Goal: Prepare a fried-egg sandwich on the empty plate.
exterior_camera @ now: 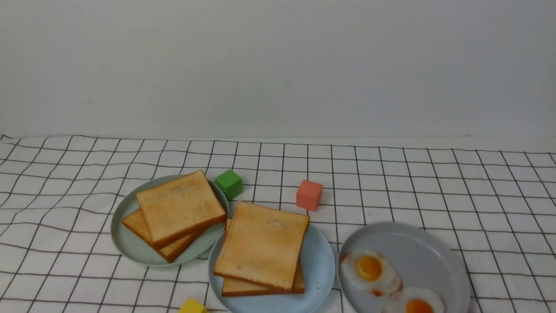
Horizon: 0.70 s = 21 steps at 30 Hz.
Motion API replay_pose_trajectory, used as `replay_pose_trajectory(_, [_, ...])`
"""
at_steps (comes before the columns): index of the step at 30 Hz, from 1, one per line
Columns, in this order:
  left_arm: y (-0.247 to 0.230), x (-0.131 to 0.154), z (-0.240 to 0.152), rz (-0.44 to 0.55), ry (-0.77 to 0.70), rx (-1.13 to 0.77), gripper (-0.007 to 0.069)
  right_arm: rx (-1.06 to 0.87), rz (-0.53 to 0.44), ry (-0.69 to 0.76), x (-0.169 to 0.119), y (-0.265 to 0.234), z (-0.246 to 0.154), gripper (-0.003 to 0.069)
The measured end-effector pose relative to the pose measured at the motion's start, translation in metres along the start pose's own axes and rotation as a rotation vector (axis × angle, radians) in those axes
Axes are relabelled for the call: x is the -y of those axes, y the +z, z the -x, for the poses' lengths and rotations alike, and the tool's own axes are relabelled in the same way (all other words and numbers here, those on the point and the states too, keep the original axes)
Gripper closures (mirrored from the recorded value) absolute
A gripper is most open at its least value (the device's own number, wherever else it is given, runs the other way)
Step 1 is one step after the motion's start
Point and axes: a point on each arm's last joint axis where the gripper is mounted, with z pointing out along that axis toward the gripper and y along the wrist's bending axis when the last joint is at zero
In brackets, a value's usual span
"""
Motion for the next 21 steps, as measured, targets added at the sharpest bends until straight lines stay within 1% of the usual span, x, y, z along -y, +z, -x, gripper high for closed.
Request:
replay_pose_trajectory(12, [0.000,0.000,0.000,0.000,0.001,0.000,0.0624,-0.001,-0.002,-0.006,0.000,0.000,0.000,0.0637])
replay_pose_trajectory(13, [0.000,0.000,0.000,0.000,0.001,0.001,0.0624,-0.002,0.017,-0.017,0.001,0.000,-0.001,0.0636])
replay_pose_trajectory(14, [0.000,0.000,0.000,0.000,0.001,0.001,0.0622,-0.003,-0.025,-0.036,0.002,0.000,-0.001,0.0634])
replay_pose_trajectory(15, [0.000,0.000,0.000,0.000,0.001,0.001,0.0622,-0.010,0.019,-0.050,0.003,0.000,-0.002,0.0633])
replay_pose_trajectory(16, [0.000,0.000,0.000,0.000,0.001,0.001,0.0621,-0.017,-0.076,-0.064,0.004,0.000,-0.002,0.0631])
replay_pose_trajectory(17, [0.000,0.000,0.000,0.000,0.001,0.001,0.0621,-0.022,-0.083,-0.068,0.005,0.000,-0.003,0.0631])
replay_pose_trajectory(18, [0.000,0.000,0.000,0.000,0.001,0.001,0.0620,-0.050,-0.136,-0.062,0.008,-0.002,-0.006,0.0629])
replay_pose_trajectory(19, [0.000,0.000,0.000,0.000,0.001,0.001,0.0620,-0.039,-0.142,-0.074,0.008,-0.002,-0.006,0.0629])
replay_pose_trajectory(21, [0.000,0.000,0.000,0.000,0.001,0.001,0.0619,-0.114,-0.229,-0.024,0.012,-0.006,-0.015,0.0627])
